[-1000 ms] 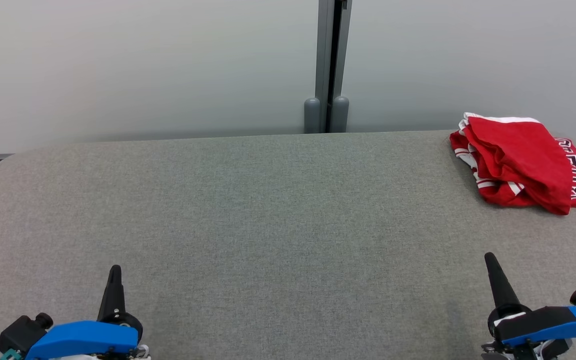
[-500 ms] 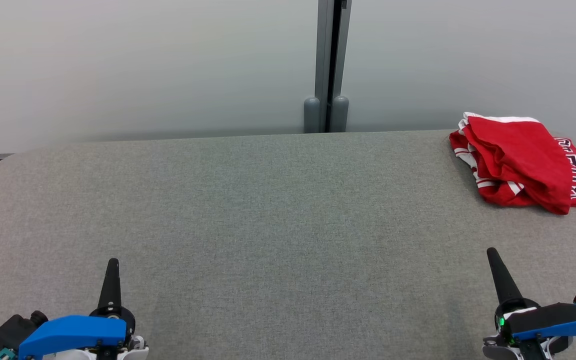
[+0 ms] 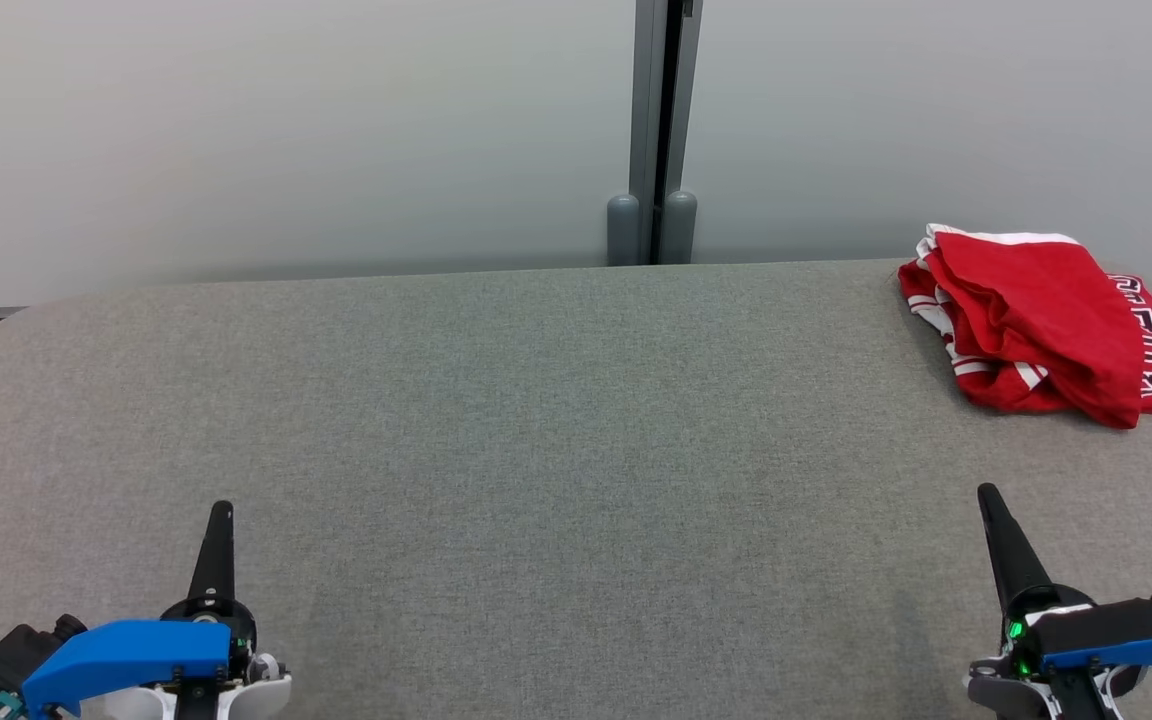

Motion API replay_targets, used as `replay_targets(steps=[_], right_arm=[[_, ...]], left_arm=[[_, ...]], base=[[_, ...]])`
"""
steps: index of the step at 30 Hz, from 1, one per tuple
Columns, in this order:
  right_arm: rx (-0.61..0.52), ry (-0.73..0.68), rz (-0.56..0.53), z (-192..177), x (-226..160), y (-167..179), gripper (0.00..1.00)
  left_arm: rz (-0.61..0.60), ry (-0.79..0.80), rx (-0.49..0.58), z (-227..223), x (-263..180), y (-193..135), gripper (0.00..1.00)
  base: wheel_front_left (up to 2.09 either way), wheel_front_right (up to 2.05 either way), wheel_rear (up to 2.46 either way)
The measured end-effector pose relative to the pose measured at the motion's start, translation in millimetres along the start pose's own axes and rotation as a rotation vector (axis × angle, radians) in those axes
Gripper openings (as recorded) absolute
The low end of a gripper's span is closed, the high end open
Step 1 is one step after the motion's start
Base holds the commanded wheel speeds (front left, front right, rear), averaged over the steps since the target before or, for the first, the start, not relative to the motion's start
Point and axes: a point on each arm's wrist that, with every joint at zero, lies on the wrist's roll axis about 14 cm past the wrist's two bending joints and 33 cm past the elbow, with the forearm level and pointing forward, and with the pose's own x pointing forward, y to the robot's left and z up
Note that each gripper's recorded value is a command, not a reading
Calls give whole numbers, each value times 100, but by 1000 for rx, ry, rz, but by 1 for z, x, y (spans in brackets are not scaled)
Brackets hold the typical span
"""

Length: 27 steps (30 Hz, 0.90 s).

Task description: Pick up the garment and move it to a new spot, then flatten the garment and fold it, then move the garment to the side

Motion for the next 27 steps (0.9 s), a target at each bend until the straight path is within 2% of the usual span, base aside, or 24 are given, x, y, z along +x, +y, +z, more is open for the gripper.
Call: replay_targets(steps=[27], right_arm=[[200, -13, 41, 5, 4, 10, 0]], left_arm=[[-54, 1, -192, 5, 6, -15, 0]], base=[[0, 0, 0]])
